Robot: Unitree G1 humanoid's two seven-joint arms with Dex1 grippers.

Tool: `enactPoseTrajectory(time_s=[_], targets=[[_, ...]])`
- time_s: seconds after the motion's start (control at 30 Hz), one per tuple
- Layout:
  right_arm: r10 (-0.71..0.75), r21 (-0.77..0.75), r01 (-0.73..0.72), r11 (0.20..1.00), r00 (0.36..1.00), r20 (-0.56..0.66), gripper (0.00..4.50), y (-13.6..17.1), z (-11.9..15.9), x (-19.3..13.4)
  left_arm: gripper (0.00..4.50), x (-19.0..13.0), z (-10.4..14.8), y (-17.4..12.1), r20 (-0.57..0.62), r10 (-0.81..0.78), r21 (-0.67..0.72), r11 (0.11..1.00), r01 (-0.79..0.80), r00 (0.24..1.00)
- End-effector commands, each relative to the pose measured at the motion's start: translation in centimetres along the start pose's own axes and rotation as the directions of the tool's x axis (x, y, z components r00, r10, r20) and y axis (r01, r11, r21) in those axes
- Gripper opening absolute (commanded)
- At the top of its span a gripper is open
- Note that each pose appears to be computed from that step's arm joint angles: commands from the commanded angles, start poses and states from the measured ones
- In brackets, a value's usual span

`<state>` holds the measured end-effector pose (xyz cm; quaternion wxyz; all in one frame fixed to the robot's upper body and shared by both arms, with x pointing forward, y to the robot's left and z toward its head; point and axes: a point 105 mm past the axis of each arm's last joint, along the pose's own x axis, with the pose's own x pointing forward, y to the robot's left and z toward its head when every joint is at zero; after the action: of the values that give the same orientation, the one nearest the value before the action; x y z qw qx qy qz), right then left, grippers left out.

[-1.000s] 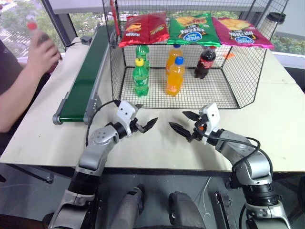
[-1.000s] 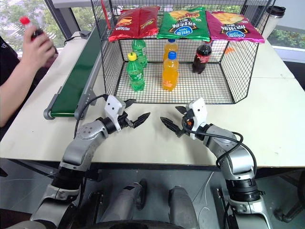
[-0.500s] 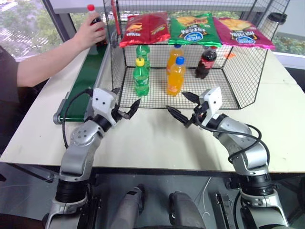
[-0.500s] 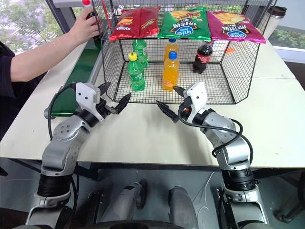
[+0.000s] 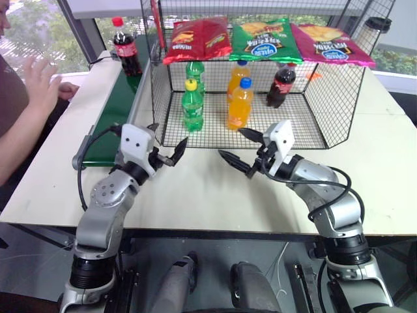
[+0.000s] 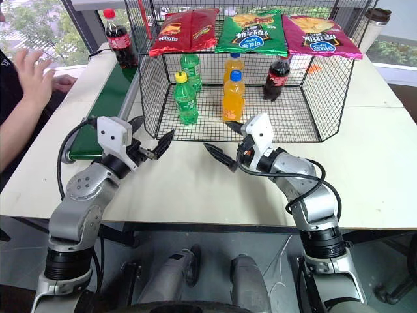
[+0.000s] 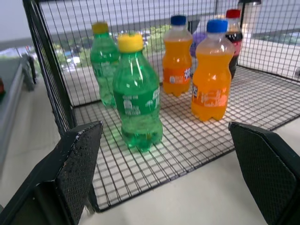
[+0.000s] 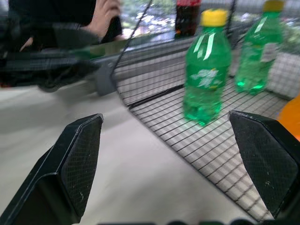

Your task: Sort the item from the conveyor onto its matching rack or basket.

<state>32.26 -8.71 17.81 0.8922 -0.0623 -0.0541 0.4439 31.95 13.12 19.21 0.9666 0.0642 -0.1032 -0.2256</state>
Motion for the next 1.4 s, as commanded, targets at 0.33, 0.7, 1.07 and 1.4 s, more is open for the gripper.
enactPoseTrajectory(time_s=[0.33,0.7,1.07,1.4], targets=[[0.14,-0.037,-0.138,0.99,0.988,0.064,4.41,1.0,2.9,0.6,4.5,-5.4,1.3,9.7,-0.005,0.422,0.006,0.906,-0.422,0.906],[0.143,-0.03,-0.141,0.989,0.988,0.061,4.41,1.2,2.5,0.8,4.5,-7.5,-2.0,12.7,-0.09,0.542,-0.039,0.836,-0.547,0.835],[0.117,-0.033,-0.115,0.993,0.991,0.065,4.41,1.0,2.6,0.5,4.5,-6.5,-2.8,12.4,-0.102,0.518,-0.051,0.85,-0.525,0.849],[0.106,-0.033,-0.104,0.994,0.992,0.064,4.41,1.0,2.6,0.3,4.5,-6.3,-3.2,12.2,-0.11,0.518,-0.045,0.85,-0.525,0.848]])
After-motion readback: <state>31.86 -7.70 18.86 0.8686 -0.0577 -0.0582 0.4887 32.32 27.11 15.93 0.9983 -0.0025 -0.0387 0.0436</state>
